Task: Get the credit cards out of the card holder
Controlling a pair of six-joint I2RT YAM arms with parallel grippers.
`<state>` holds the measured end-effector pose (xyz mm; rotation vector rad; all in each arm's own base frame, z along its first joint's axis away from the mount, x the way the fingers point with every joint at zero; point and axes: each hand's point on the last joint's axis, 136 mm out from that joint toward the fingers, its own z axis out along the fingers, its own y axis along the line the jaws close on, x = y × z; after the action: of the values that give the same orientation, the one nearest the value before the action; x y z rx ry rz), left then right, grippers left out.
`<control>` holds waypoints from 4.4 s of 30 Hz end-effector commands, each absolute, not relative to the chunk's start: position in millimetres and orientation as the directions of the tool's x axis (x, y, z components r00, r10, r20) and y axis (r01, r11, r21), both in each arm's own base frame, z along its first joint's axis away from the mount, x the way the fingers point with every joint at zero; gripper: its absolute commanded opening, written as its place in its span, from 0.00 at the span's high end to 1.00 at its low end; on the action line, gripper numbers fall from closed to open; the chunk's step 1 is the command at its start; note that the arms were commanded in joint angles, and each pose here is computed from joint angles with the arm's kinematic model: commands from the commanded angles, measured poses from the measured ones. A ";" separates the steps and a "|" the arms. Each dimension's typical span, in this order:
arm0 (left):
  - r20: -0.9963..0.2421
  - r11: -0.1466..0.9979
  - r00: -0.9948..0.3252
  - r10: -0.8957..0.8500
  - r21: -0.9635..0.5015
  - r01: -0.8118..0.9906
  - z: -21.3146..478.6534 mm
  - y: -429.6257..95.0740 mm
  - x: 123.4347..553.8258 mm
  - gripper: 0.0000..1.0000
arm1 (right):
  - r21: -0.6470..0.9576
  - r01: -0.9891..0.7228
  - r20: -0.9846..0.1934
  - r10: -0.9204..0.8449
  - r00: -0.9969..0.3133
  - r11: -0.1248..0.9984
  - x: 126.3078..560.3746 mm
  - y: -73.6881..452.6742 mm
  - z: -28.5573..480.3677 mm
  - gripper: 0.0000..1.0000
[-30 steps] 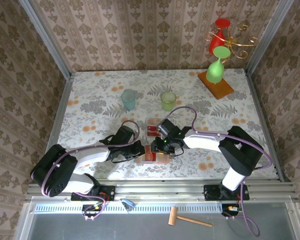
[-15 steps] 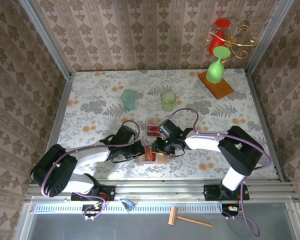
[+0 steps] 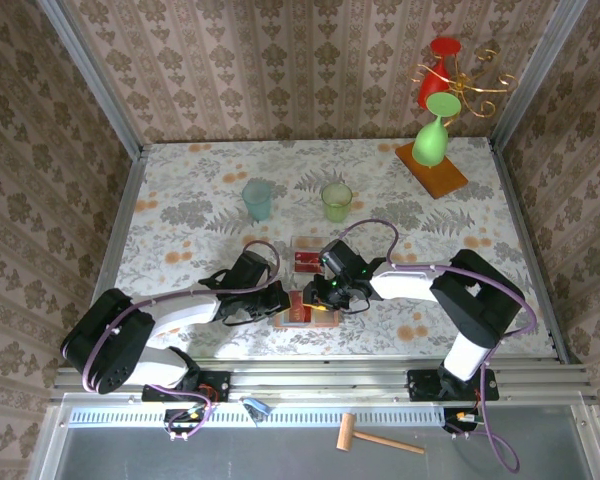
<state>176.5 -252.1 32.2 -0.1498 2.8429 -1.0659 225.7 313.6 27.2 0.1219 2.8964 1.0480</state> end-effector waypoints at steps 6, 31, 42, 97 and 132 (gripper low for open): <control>-0.085 0.761 -0.987 -0.134 -0.647 -0.047 38.8 -247.5 177.1 0.96 | 0.640 0.078 0.001 0.100 -0.995 0.764 222.5 310.8 20.6 0.74; -0.031 0.789 -0.994 -0.107 -0.610 -0.066 17.1 -242.0 165.5 0.94 | 0.656 0.091 0.010 0.112 -0.994 0.749 225.0 308.6 20.4 0.75; -0.024 0.800 -0.994 -0.107 -0.595 -0.071 14.0 -238.5 163.7 0.95 | 0.708 0.097 0.007 0.130 -0.991 0.700 228.5 311.3 28.7 0.84; -0.045 0.793 -0.991 -0.126 -0.604 -0.073 20.7 -235.8 164.5 0.95 | 0.704 0.107 0.009 0.142 -0.990 0.702 216.0 288.8 57.5 0.82; -0.095 0.763 -0.985 -0.142 -0.645 -0.048 49.5 -240.2 176.3 0.93 | 0.568 -0.004 -0.097 0.063 -0.993 0.823 213.6 266.1 74.0 1.00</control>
<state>171.5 -242.9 40.4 -0.1526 2.8390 -1.0376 211.8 276.2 64.6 0.1154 2.8941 1.0037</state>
